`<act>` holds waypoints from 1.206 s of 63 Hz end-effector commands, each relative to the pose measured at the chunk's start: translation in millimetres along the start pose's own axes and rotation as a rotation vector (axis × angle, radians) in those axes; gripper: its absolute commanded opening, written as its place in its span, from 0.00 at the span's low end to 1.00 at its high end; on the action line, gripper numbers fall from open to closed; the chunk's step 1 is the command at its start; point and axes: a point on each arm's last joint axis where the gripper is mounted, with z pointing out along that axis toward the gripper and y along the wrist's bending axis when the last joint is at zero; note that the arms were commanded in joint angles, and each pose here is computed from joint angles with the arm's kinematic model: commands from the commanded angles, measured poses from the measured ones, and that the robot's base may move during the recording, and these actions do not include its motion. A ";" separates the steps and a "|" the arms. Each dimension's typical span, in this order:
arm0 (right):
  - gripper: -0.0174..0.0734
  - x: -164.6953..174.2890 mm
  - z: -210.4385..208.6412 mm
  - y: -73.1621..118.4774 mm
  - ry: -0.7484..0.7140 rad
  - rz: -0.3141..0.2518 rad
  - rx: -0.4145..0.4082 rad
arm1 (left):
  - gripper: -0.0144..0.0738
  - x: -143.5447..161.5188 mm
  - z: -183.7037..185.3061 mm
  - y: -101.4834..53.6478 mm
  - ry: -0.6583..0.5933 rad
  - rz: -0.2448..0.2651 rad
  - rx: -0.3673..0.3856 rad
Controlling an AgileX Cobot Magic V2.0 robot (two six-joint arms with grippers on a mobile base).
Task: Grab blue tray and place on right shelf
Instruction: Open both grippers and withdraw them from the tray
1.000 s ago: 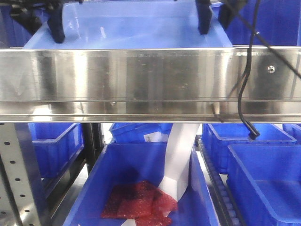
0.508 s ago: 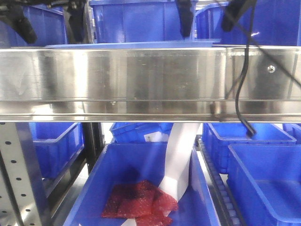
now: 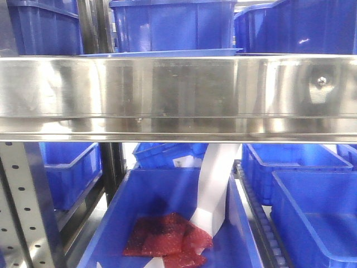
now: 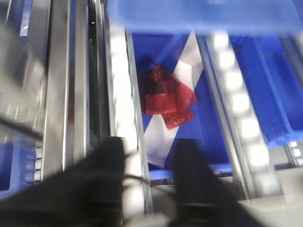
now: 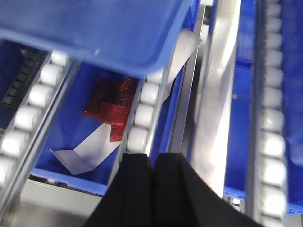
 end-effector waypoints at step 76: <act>0.25 227.5 -99.9 -57.6 -0.889 -0.171 -0.214 | 0.13 221.5 -109.1 28.2 -0.836 0.033 0.109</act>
